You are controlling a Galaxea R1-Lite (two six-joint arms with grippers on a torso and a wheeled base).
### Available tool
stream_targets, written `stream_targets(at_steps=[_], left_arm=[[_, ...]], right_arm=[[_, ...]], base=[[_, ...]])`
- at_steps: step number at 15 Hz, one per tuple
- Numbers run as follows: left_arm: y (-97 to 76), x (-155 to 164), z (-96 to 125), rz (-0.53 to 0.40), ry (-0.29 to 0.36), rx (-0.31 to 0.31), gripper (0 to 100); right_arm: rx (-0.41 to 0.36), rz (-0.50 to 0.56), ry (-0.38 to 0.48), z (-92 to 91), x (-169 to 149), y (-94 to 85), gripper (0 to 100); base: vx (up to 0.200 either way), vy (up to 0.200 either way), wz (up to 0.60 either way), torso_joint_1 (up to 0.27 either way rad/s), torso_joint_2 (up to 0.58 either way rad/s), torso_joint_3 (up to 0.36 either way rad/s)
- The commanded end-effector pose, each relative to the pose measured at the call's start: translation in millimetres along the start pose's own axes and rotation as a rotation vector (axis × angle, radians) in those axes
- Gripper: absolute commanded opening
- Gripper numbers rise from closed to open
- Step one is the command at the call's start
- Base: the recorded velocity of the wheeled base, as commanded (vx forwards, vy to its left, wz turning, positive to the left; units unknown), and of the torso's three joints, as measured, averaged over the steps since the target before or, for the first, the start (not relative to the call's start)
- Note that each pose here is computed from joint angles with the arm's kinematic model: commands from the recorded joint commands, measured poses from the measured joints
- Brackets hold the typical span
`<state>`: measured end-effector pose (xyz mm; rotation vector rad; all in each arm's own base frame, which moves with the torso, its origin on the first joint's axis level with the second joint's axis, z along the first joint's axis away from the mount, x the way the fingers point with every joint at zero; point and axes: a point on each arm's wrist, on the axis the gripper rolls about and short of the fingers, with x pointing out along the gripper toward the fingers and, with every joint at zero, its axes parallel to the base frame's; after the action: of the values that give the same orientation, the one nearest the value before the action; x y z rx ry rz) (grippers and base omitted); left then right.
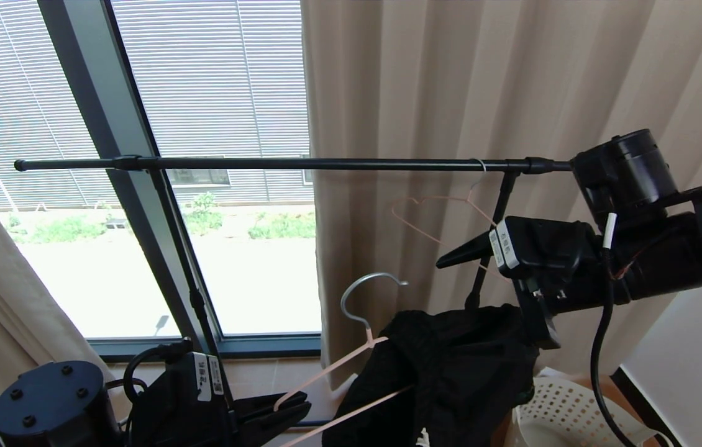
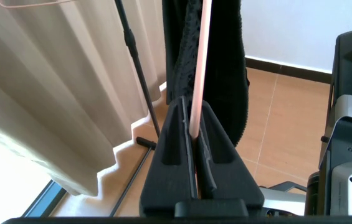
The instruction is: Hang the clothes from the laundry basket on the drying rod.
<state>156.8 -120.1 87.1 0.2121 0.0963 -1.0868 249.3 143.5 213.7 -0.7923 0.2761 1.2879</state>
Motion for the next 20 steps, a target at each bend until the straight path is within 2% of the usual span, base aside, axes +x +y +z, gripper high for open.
stream_targets(at_steps=[1, 6, 20], left_arm=[[0.0, -1, 1, 0.002, -0.007, 0.003, 0], [-0.1, -2, 3, 0.003, -0.013, 0.006, 0], [0.6, -1, 1, 0.005, -0.007, 0.009, 0]], right_arm=[[0.002, 0.047, 0.001, 1.3, 15, 3.8, 100], [0.006, 0.12, 0.009, 4.6, 37, 12.3, 100], [-0.024, 0.091, 0.014, 15.3, 31, 16.2, 100]], base=[[0.0, 0.0, 0.0, 0.0, 0.0, 0.0], [0.0, 0.0, 0.0, 0.0, 0.0, 0.0], [0.0, 0.0, 0.0, 0.0, 0.0, 0.0]])
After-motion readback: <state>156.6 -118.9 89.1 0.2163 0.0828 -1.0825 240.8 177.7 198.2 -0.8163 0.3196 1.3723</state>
